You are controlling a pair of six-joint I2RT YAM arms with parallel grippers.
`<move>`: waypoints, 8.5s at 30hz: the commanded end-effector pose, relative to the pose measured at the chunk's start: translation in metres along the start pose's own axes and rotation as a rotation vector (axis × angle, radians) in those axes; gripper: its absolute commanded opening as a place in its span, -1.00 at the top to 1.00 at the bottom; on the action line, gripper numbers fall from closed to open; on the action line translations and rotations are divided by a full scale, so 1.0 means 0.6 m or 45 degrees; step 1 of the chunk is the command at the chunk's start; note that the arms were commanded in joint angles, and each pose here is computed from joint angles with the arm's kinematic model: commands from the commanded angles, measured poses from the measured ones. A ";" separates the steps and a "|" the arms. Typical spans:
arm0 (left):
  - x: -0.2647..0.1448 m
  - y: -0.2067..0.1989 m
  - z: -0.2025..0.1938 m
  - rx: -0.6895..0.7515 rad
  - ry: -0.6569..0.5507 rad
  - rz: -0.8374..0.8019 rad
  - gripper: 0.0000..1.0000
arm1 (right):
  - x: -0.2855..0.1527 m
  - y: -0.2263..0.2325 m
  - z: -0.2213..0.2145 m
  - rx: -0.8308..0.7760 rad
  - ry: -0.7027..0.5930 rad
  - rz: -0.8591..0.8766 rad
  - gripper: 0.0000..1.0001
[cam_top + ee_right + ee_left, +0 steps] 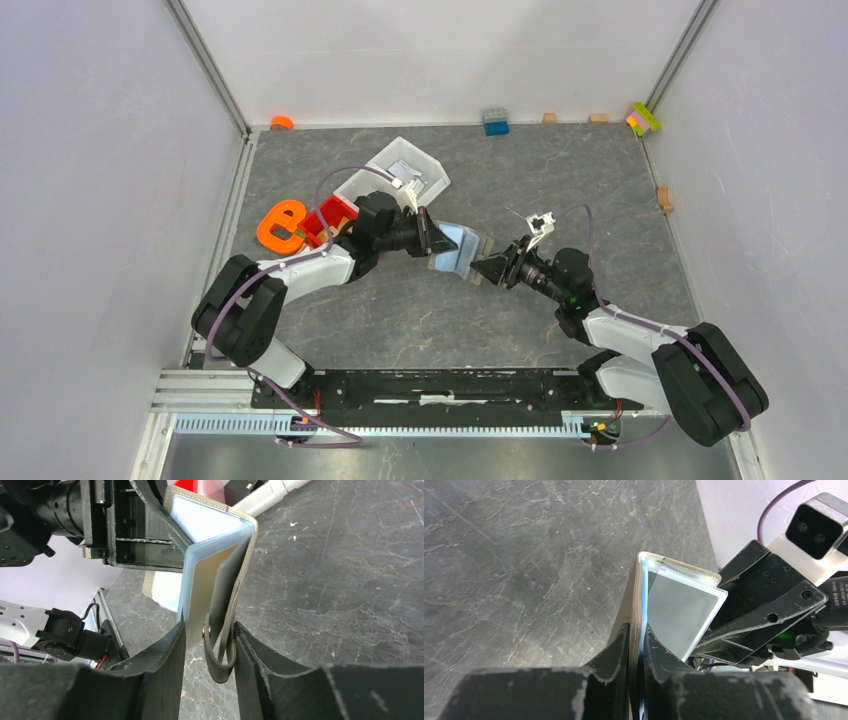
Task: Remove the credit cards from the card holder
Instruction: Remove the credit card from the card holder.
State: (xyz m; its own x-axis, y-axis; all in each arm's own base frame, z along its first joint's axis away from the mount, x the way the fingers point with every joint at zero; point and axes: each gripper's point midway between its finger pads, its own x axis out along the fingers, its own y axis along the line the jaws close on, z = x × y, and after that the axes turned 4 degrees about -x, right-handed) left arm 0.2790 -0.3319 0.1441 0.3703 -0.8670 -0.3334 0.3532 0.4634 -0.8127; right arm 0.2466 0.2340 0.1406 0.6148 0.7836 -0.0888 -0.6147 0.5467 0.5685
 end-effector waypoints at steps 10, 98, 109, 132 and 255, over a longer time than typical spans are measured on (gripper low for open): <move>-0.008 -0.020 0.033 0.097 -0.085 0.054 0.94 | 0.008 -0.013 0.012 -0.026 -0.015 -0.056 -0.03; 0.058 -0.060 -0.056 0.442 0.202 0.139 -0.61 | 0.019 -0.058 -0.015 0.043 0.111 -0.233 0.83; 0.057 -0.024 -0.047 0.474 0.190 0.340 0.39 | 0.021 -0.055 -0.014 0.042 0.114 -0.221 0.83; 0.027 -0.026 -0.004 0.238 0.098 0.142 0.27 | 0.020 -0.055 -0.014 0.040 0.116 -0.223 0.84; -0.037 -0.122 0.035 0.071 -0.058 -0.461 0.95 | -0.065 0.048 0.092 0.180 -0.305 0.300 1.00</move>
State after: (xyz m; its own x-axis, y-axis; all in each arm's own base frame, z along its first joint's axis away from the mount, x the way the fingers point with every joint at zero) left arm 0.2608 -0.3464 0.2065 0.2392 -0.9698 -0.0478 0.4873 0.1625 -0.8580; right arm 0.2321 0.2077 0.1920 0.5718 0.7979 0.1906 -0.6384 0.2868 0.7143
